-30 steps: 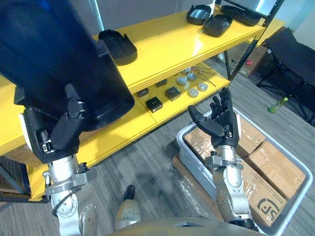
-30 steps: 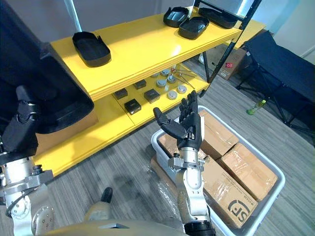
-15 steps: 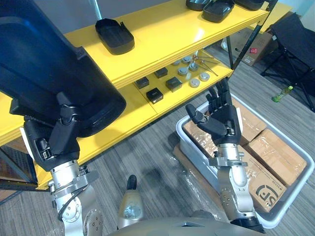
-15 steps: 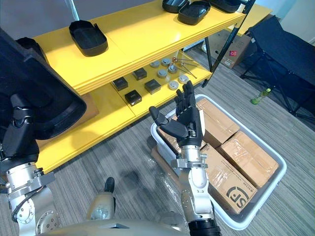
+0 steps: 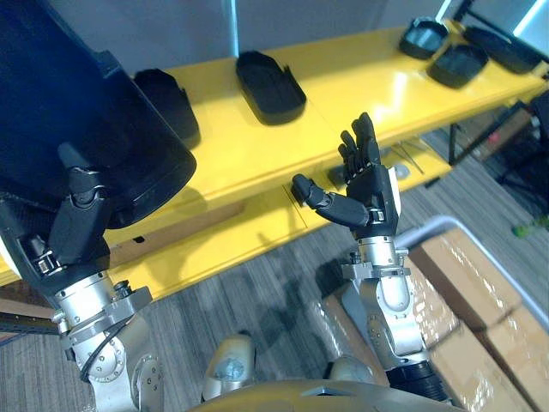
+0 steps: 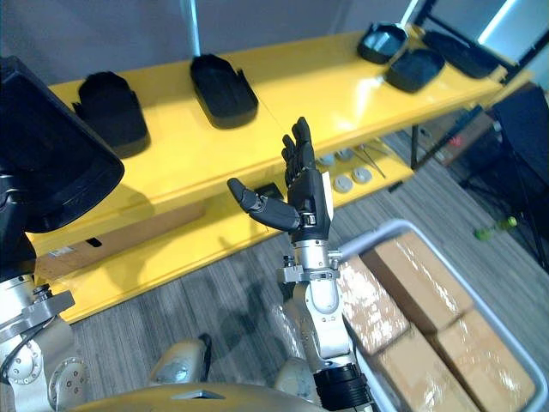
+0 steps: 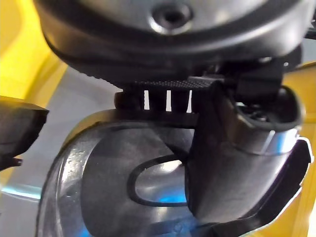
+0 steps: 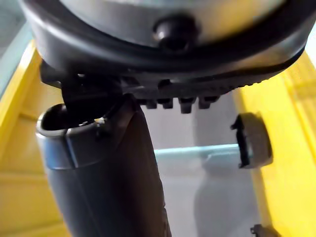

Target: Walk over and take three plastic housings, then place them on the shelf

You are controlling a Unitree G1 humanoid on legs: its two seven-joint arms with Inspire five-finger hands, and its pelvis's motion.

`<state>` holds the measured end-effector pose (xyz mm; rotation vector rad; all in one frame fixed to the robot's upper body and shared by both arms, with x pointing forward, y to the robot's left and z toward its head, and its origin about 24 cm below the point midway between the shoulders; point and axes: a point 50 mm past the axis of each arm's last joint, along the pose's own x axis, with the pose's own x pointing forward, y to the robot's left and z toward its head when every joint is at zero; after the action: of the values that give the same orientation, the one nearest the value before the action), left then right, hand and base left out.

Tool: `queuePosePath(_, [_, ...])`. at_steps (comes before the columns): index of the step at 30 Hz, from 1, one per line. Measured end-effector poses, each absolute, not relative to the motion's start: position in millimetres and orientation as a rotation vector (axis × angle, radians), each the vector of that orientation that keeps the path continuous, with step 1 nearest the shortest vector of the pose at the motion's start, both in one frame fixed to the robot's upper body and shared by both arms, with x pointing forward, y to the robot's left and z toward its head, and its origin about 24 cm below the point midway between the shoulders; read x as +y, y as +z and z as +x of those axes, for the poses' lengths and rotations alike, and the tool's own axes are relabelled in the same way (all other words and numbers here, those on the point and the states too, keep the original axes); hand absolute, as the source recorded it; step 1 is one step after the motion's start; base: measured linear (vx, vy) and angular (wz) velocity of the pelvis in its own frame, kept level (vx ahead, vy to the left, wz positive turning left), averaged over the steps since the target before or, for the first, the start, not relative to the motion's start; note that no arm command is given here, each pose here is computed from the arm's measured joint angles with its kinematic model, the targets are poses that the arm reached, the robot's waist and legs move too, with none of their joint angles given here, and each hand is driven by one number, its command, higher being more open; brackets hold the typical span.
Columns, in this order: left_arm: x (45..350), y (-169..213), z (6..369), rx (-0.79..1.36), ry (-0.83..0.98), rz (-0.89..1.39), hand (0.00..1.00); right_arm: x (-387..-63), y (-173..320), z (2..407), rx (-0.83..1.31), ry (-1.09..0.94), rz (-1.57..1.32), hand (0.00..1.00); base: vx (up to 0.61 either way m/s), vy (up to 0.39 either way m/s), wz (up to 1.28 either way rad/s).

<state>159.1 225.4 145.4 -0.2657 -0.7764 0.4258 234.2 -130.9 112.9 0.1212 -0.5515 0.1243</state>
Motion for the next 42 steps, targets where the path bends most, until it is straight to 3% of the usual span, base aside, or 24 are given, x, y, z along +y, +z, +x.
queuePosePath(9, [220.2,128.9,165.2,-0.69,0.434,-0.277,0.0,-178.9,168.9,240.0,-0.821,-0.035,-0.049,1.0,0.25,-0.102,0.49])
queuePosePath(20, [209.0,130.4,171.3,-0.681,0.354,-0.264,0.0,-207.4,166.7,216.8,-0.854,-0.21,0.015,1.0,0.01,0.075,0.6])
queuePosePath(26, [211.2,121.1,164.1,-0.63,0.339,-0.268,0.0,-201.2,166.2,218.5,-0.847,-0.098,0.059,1.0,-0.04,0.335,0.43])
queuePosePath(30, [207.0,122.9,164.0,-0.634,0.166,-0.206,0.0,-203.7,158.1,217.7,-0.832,-0.122,0.21,1.0,-0.04,0.599,0.39])
queuePosePath(36, [204.7,114.1,169.5,-0.507,-0.012,-0.177,0.0,-177.1,141.9,220.1,-0.754,-0.043,0.287,1.0,0.02,0.195,-0.28])
queuePosePath(42, [184.2,121.3,196.9,-0.497,-0.128,-0.181,0.0,-197.2,138.9,217.2,-0.732,-0.13,0.25,1.0,0.07,-0.006,0.24])
